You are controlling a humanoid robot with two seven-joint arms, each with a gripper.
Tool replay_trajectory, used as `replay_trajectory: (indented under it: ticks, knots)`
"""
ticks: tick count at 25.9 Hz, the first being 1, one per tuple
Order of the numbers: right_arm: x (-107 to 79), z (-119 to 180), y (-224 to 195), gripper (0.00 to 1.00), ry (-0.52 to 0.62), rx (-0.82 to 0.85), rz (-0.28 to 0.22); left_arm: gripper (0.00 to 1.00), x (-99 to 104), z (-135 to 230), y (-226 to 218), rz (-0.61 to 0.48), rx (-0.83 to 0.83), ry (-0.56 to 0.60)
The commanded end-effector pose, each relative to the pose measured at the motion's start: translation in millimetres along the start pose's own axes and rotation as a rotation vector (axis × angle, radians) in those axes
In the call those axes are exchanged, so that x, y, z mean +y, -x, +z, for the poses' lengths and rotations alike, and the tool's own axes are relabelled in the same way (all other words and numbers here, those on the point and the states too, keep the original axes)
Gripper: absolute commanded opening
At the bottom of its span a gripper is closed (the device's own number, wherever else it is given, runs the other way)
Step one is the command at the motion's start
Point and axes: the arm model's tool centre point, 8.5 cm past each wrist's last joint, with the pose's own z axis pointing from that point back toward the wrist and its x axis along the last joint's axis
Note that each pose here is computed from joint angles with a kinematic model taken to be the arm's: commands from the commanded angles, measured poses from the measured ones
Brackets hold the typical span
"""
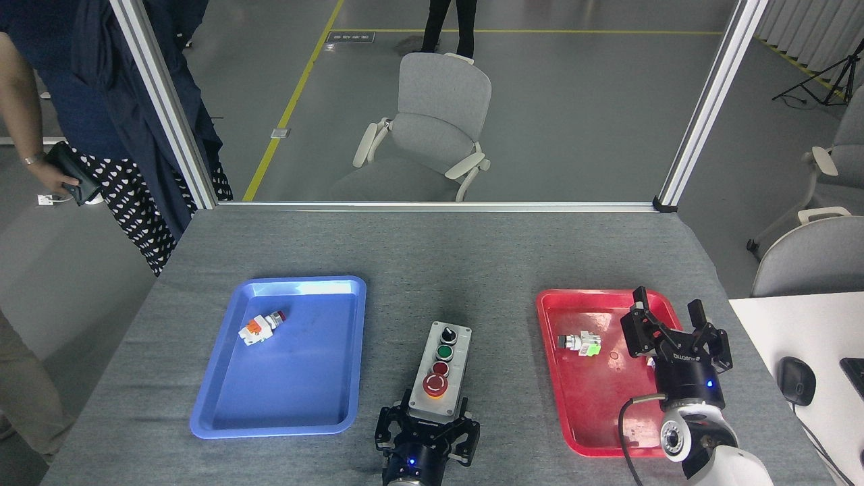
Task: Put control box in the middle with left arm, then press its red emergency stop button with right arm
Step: 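Open the left gripper and withdraw it over the blue tray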
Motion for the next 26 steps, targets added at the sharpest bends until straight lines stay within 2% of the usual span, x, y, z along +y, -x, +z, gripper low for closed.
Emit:
replay_trajectory:
  ticks: [1,5,6,8,10,12,14,16,17,22,26]
  knots:
    - [-2.3,-2.6,-0.7,1.00,0.006,-0.001,-0.002,0.99,11.5,1.2,-3.2,-0.002,0.001,-0.049]
    - [-3.7,-4.1,1.1,0.99,0.003,-0.005,0.008,0.99,35.9,5.4,-4.5,-0.016,0.018,-0.138]
    - [-5.3,-4.3,4.6,0.95,0.003,-0.004,0.019,0.99,40.9,7.2,0.2,-0.023,0.025,-0.157]
    - [-17.2,-15.2,2.7,0.80,0.021,-0.043,0.040,0.99,50.3,9.8,19.9,-0.040,0.038,-0.192]
    - [-21.6,-23.5,-10.5,0.60,0.019,-0.136,0.043,0.99,63.4,11.7,36.8,-0.054,0.051,-0.233]
    - [-20.9,-32.0,-23.7,0.49,-0.008,-0.263,0.051,0.99,69.2,17.5,53.6,-0.071,0.059,-0.254]
    - [-20.1,-42.3,-43.7,0.32,-0.046,-0.428,0.061,0.99,77.6,21.4,79.6,-0.079,0.092,-0.278]
    - [-14.9,-51.4,-78.0,0.08,-0.090,-0.596,0.060,0.99,80.9,27.5,104.1,-0.084,0.119,-0.287]
    - [-13.1,-54.9,-94.4,0.00,-0.107,-0.661,0.068,0.99,83.1,29.5,114.0,-0.092,0.121,-0.290]
    - [8.6,-42.7,-151.3,0.00,-0.187,-0.877,0.104,0.99,85.8,37.2,166.6,-0.116,0.135,-0.281]
    - [26.7,-28.4,-167.8,0.00,-0.260,-0.956,0.134,0.99,91.0,45.7,208.5,-0.077,0.134,-0.289]
